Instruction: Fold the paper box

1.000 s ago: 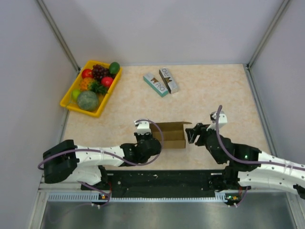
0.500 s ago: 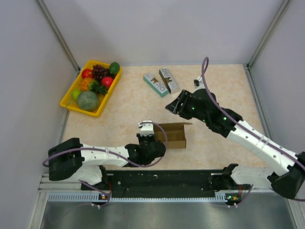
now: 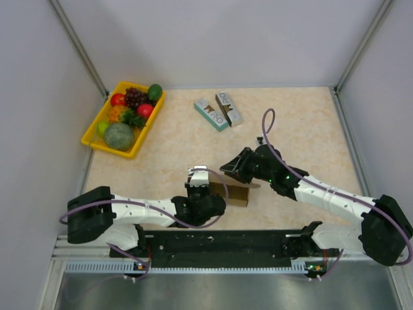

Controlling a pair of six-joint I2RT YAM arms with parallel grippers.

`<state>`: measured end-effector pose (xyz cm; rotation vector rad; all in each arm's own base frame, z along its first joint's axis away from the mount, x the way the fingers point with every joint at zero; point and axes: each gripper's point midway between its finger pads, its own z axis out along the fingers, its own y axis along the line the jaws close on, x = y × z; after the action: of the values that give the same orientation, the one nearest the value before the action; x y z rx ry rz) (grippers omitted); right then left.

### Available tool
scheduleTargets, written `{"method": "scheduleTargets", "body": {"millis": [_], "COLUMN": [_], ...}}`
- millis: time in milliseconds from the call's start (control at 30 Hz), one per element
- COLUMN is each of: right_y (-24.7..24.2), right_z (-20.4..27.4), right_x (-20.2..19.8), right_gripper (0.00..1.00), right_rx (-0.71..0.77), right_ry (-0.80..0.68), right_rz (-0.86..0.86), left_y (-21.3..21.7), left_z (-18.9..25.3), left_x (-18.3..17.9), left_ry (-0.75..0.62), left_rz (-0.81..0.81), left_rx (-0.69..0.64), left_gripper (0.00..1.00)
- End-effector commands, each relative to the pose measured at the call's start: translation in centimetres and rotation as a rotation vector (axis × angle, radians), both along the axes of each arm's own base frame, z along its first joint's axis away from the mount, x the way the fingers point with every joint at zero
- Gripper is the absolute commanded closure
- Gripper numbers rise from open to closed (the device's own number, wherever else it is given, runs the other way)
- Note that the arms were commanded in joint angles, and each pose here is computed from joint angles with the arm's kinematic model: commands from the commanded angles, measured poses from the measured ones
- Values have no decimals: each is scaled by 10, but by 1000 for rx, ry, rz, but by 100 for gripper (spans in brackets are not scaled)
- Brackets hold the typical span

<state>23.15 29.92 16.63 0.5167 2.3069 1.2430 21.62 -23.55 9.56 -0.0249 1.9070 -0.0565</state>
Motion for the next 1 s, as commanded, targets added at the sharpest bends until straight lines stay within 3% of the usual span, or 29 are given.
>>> {"method": "scheduleTargets", "body": {"millis": [0, 67, 167, 367, 500, 633, 733, 800, 967], "right_y": [1, -1, -6, -13, -12, -10, -9, -7, -3], "right_z": [26, 15, 5, -4, -3, -11, -16, -20, -32], "right_x": [4, 1, -3, -7, -9, -16, -22, -26, -36], "right_gripper": [65, 65, 65, 65, 65, 65, 65, 65, 65], "right_rx": [126, 135, 141, 134, 108, 84, 75, 57, 40], "right_ry": [-67, -54, -49, -80, -124, -161, -190, -207, -233], "right_rz": [-26, -33, -45, -51, -14, 31, 57, 79, 126], "left_y": [0, -2, 0, -3, -6, -36, -31, -22, 14], "left_z": [4, 4, 4, -9, -15, 43, 92, 134, 181], "left_x": [-3, -10, -22, -63, -106, -147, -164, -165, -125], "left_ry": [1, 9, 50, 171, 300, 280, 239, 178, 76], "left_rz": [4, -26, -62, -211, -418, -790, -929, -959, -742], "left_rx": [-15, -12, -16, -137, -256, -457, -552, -608, -501], "left_gripper": [64, 47, 36, 31, 34, 37, 41, 41, 38]}}
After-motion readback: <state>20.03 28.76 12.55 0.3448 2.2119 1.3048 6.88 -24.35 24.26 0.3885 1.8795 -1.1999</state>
